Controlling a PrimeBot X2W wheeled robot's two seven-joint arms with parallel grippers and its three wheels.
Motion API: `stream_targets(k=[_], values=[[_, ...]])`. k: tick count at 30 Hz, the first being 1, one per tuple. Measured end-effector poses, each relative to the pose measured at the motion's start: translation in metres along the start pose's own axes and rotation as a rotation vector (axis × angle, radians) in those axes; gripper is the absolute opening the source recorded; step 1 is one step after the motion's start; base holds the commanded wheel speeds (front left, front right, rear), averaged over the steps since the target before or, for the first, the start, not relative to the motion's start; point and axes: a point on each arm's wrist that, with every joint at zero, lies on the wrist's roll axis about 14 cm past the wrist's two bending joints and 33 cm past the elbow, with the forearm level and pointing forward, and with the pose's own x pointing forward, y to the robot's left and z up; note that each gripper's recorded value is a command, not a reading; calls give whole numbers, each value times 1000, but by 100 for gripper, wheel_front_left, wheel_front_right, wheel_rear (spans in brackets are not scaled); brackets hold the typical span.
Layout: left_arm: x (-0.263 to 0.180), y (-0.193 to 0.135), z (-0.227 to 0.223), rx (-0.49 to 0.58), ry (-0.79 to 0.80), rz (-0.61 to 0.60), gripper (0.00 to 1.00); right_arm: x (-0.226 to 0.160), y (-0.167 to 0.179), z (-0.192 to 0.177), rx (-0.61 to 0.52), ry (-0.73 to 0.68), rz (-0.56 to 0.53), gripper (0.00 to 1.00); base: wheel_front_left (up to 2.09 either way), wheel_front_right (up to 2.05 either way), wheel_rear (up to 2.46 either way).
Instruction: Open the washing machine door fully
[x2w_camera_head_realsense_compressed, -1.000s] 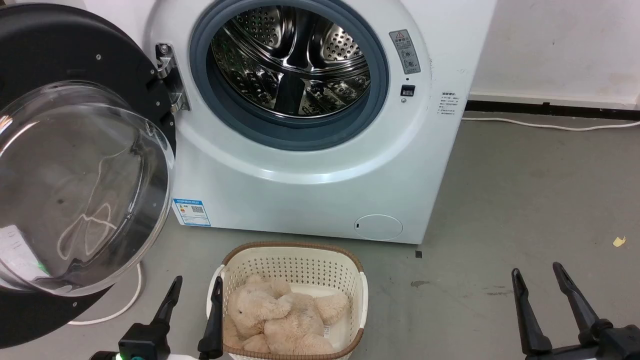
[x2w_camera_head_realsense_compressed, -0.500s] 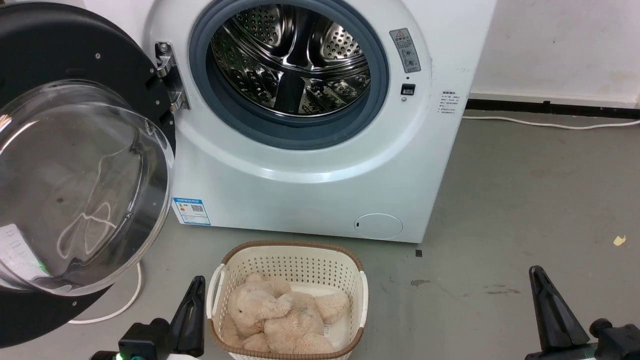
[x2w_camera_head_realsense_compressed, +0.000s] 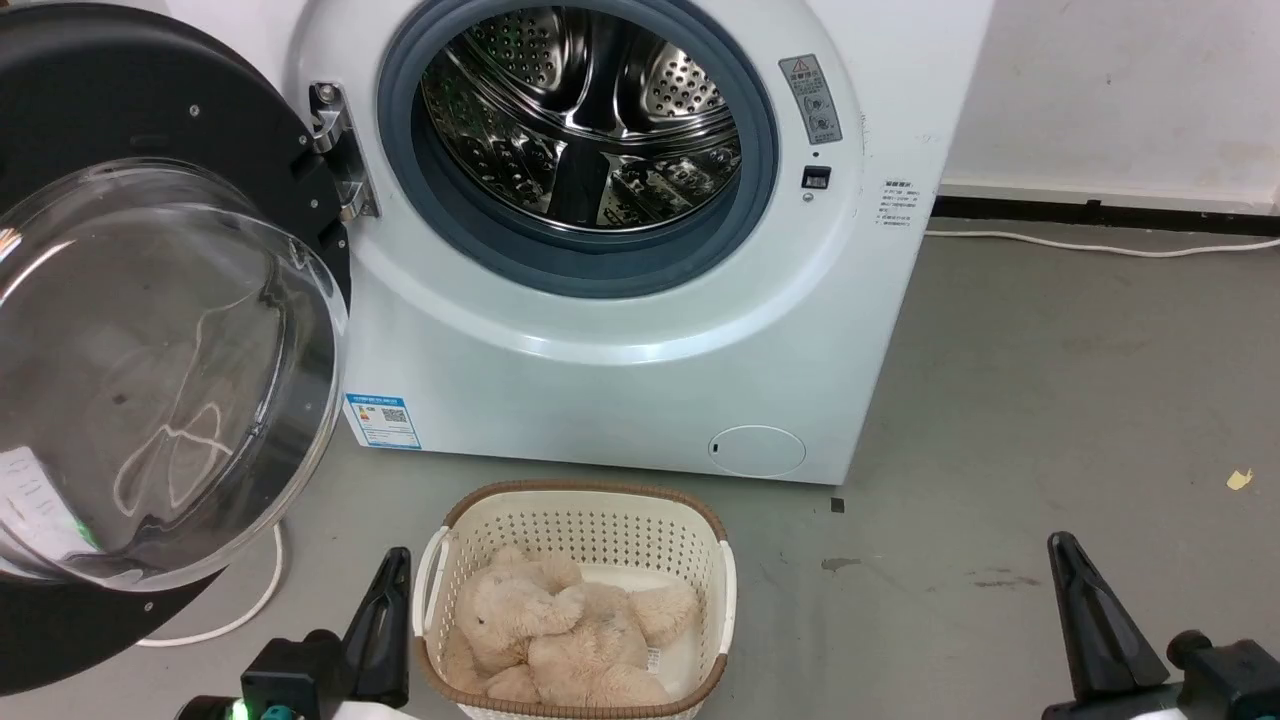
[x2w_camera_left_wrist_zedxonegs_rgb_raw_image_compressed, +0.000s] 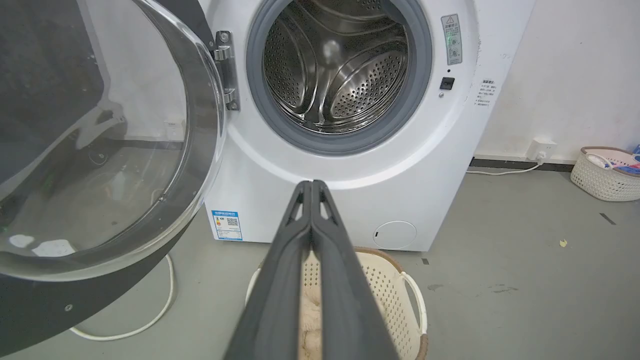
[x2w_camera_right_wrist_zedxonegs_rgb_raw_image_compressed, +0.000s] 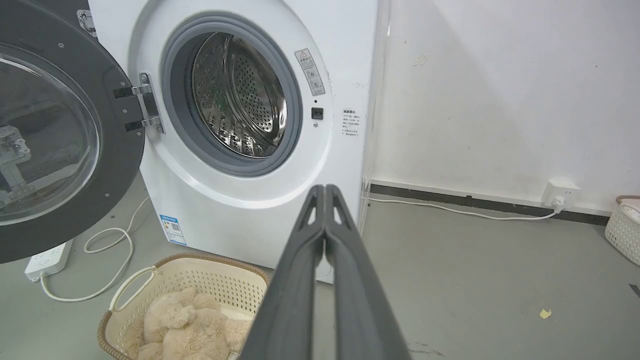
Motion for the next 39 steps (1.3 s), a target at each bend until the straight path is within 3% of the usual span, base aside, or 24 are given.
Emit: stream_targets(k=[39], values=[[10, 0, 2, 38, 21, 6, 0, 10, 8, -7, -18, 66, 26, 0, 0, 0, 0]])
